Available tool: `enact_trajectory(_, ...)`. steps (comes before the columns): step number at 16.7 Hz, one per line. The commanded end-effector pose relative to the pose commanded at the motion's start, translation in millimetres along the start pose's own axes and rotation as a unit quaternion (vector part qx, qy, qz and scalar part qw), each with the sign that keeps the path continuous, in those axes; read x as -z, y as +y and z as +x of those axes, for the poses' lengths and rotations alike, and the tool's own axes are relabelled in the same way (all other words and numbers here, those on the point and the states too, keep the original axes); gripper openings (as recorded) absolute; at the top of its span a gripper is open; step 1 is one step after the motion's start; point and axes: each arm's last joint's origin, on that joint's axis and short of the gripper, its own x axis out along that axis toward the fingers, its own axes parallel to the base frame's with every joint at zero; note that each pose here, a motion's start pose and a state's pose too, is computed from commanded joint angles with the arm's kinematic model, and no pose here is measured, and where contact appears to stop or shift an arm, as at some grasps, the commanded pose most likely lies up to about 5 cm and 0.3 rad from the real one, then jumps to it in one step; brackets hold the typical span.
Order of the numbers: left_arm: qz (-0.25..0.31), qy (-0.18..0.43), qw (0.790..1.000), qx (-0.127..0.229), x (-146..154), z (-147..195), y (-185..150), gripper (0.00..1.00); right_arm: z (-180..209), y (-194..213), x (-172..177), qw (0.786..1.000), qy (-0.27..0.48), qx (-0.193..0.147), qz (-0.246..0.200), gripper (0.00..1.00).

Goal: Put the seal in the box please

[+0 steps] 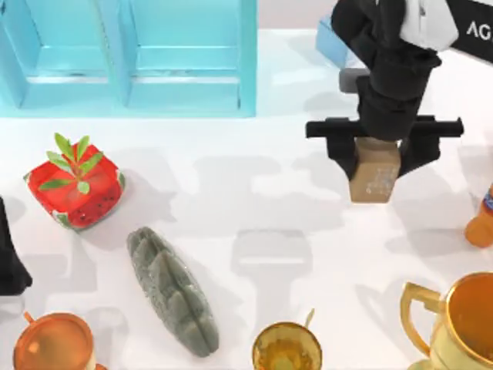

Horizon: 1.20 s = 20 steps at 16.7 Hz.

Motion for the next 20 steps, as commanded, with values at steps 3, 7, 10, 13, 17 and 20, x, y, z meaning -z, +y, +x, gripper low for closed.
enact_trajectory(3,0.0,0.0,1.0,0.0,0.0,0.0,0.0,1.0,-34.8,-1.2,3.1,1.0,-0.004,-0.002,-0.001,0.0)
enact_trajectory(7,0.0,0.0,1.0,0.0,0.0,0.0,0.0,1.0,-43.6,-1.8,4.4,1.0,-0.008,-0.003,-0.002,0.0)
enact_trajectory(10,0.0,0.0,1.0,0.0,0.0,0.0,0.0,1.0,-42.7,-5.4,2.3,1.0,-0.009,-0.003,0.001,0.0)
enact_trajectory(13,0.0,0.0,1.0,0.0,0.0,0.0,0.0,1.0,-52.5,-38.4,-8.1,0.999,-0.03,-0.002,0.019,0.0)
enact_trajectory(17,0.0,0.0,1.0,0.0,0.0,0.0,0.0,1.0,-71.4,-121.2,-20.3,0.996,-0.065,0.011,0.06,0.0)
enact_trajectory(20,0.0,0.0,1.0,0.0,0.0,0.0,0.0,1.0,-83.7,-190.7,-13.9,0.994,-0.077,0.026,0.078,0.0)
